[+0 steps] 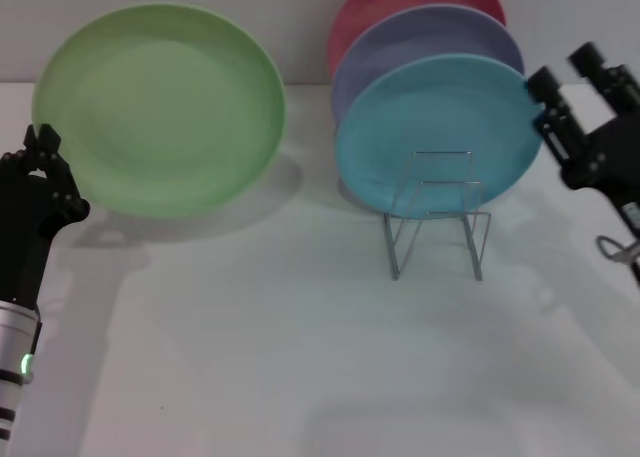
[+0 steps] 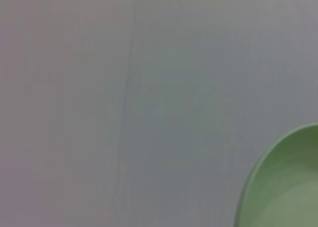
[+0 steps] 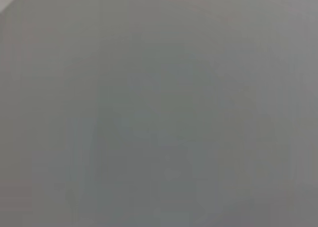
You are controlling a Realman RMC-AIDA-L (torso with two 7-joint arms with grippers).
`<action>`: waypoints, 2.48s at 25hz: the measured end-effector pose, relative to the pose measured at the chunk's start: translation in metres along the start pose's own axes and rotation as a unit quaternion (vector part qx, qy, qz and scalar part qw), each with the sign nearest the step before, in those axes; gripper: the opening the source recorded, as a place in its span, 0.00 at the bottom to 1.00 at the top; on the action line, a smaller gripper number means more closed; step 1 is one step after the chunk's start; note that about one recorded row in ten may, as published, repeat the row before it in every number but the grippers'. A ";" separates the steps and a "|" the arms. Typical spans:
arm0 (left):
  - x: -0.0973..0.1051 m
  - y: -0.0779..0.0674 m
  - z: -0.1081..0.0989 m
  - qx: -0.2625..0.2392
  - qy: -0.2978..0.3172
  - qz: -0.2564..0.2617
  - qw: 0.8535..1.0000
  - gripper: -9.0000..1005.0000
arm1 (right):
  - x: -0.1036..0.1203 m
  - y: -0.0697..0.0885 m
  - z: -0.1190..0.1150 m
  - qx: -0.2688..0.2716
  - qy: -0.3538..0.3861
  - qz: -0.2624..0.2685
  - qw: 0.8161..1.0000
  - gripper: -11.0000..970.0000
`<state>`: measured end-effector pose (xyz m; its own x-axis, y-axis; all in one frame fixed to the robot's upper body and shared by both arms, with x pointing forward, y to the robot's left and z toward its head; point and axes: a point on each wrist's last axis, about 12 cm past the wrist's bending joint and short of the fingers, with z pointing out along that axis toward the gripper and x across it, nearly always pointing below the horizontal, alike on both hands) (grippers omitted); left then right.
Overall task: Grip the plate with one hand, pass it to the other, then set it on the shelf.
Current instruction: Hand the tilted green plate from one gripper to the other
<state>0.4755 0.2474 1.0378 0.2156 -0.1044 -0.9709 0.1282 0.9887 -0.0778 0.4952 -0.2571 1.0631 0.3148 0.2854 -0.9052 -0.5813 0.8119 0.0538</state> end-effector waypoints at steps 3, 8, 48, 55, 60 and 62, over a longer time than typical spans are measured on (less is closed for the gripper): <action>0.000 0.002 -0.001 0.003 -0.002 0.008 1.000 0.04 | 0.006 0.013 0.006 -0.006 0.001 0.003 1.000 0.57; -0.001 0.004 -0.003 0.002 -0.006 0.012 1.000 0.04 | 0.013 0.029 0.016 -0.022 0.007 0.014 1.000 0.57; -0.001 -0.040 -0.028 -0.010 0.003 0.136 0.991 0.04 | 0.059 0.062 0.087 -0.082 0.180 0.041 0.979 0.56; -0.001 -0.042 -0.033 -0.011 0.004 0.134 0.991 0.04 | 0.061 0.065 0.089 -0.088 0.187 0.041 0.978 0.56; -0.002 -0.044 -0.035 -0.017 0.005 0.127 0.992 0.04 | 0.063 0.065 0.089 -0.088 0.196 0.039 0.976 0.55; -0.001 -0.043 -0.036 -0.021 0.008 0.127 0.992 0.04 | 0.064 0.066 0.089 -0.089 0.201 0.039 0.975 0.55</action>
<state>0.4350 0.2086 1.0345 0.2201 0.1493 -0.9640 0.0317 0.9866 0.1600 0.5440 -0.1403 1.0461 -0.0349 0.0911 -0.9952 -0.7241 0.6840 0.0880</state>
